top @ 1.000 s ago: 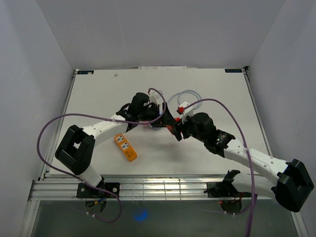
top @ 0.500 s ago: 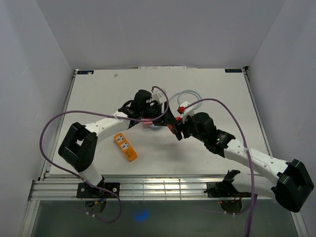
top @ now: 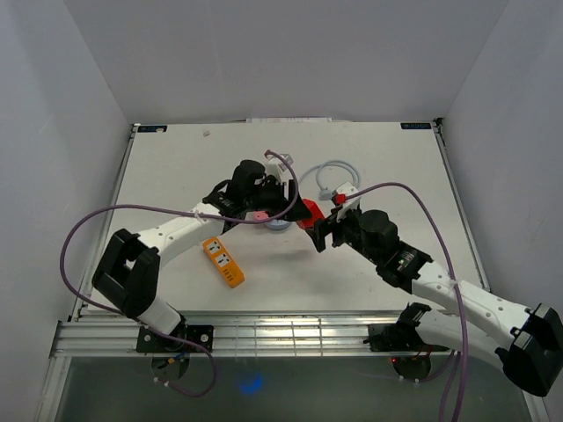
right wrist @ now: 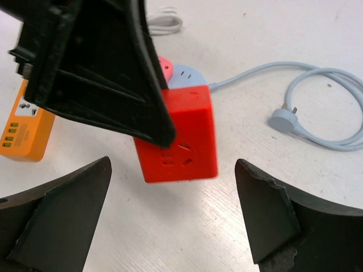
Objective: Insert the plug
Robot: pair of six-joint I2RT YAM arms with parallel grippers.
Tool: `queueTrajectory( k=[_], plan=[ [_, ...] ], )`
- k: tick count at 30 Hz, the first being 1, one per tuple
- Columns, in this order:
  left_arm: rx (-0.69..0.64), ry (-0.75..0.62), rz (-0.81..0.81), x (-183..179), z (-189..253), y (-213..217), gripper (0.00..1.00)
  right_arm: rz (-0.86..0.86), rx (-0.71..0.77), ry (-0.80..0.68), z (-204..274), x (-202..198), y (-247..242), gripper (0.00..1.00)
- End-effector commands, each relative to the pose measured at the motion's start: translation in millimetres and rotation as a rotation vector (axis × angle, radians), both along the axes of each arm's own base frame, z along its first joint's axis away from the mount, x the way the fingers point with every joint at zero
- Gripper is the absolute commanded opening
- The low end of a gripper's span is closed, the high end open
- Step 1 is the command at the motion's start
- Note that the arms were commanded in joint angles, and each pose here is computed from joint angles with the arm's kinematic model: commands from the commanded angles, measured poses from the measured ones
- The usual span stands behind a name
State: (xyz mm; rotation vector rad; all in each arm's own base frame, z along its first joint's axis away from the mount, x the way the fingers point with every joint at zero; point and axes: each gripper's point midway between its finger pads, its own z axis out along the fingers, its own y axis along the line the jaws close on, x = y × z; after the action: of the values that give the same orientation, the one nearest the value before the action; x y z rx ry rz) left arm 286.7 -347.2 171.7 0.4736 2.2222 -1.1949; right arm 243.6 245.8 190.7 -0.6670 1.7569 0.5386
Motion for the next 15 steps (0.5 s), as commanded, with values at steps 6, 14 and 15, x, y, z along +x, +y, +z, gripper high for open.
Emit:
queueTrajectory(
  k=[6, 14, 15],
  plan=[
    [-0.022, -0.610, 0.009, 15.7, 88.7, 28.1, 0.00, -0.152, 0.217, -0.111, 30.3, -1.5, -31.0, 0.97],
    [0.141, -0.794, -0.226, 21.9, 87.7, 20.5, 0.00, -0.214, 0.253, -0.076, 16.3, -3.4, -42.6, 0.99],
    [0.205, -0.775, -0.272, 24.2, 69.1, 22.3, 0.00, -0.214, 0.248, -0.059, 8.5, -4.7, -42.6, 0.99]
  ],
)
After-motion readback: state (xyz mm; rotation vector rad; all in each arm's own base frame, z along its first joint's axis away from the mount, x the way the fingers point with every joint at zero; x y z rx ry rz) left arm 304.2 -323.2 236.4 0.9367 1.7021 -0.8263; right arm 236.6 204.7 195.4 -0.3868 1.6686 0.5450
